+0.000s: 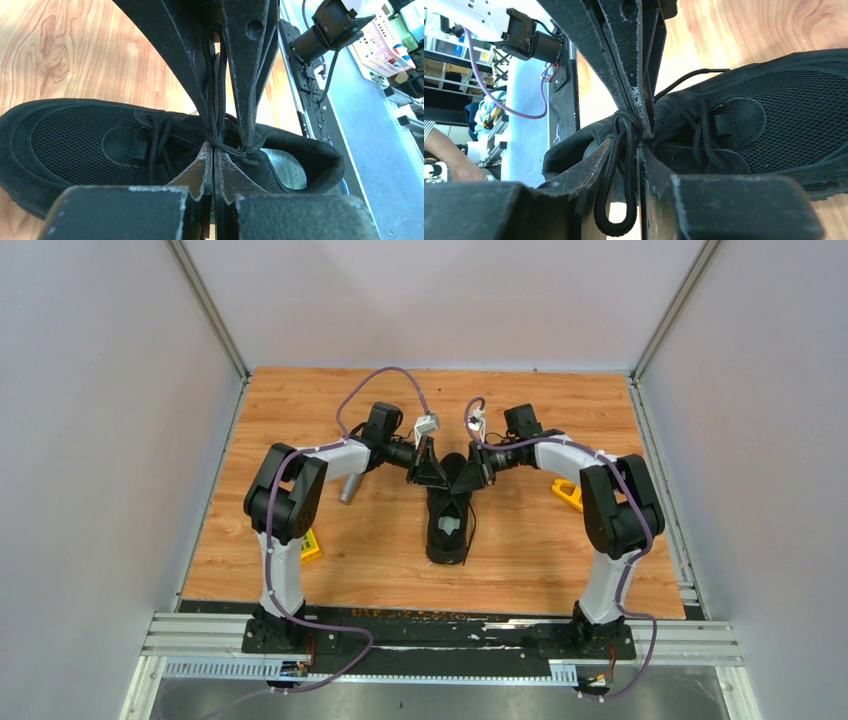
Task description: Tie the shoes
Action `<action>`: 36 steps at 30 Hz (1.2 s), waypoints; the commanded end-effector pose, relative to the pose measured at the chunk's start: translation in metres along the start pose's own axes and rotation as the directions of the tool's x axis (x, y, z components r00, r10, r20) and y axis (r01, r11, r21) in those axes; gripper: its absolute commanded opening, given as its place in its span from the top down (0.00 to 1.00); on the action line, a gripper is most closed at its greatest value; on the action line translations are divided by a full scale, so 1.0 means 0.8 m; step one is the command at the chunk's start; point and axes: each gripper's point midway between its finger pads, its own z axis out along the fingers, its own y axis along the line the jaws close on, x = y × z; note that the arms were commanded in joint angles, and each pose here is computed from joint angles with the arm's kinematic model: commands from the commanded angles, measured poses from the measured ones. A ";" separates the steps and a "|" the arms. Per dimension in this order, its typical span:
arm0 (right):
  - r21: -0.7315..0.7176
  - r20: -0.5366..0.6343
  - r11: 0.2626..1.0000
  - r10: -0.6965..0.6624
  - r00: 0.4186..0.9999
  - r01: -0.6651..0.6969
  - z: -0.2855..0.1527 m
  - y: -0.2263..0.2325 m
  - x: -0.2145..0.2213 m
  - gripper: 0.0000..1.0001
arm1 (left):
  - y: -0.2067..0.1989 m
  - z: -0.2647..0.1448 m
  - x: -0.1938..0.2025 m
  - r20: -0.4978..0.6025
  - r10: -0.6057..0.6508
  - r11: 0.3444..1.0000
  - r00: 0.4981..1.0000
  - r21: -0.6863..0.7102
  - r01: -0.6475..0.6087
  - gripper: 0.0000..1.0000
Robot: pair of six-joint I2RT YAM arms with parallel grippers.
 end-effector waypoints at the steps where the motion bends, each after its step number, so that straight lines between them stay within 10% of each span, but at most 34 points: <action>1: 0.070 0.020 0.993 -0.095 0.995 0.094 -0.002 0.001 -0.025 0.77 | 0.003 0.002 -0.010 0.011 0.036 0.999 0.999 0.003 -0.036 1.00; 12: 0.282 0.061 0.948 -0.173 0.983 0.150 -0.017 -0.008 -0.038 0.98 | 0.004 0.002 -0.012 0.014 0.036 0.999 0.999 -0.001 -0.036 1.00; 25: 0.499 -0.055 0.792 -0.377 0.925 0.352 -0.008 -0.011 -0.027 1.00 | 0.002 0.004 -0.012 0.021 0.009 1.000 1.000 0.002 -0.009 1.00; 36: 0.618 -0.028 0.740 -0.315 0.949 0.265 -0.024 -0.031 -0.030 1.00 | 0.000 0.004 -0.004 0.011 0.010 1.000 1.000 0.003 -0.010 1.00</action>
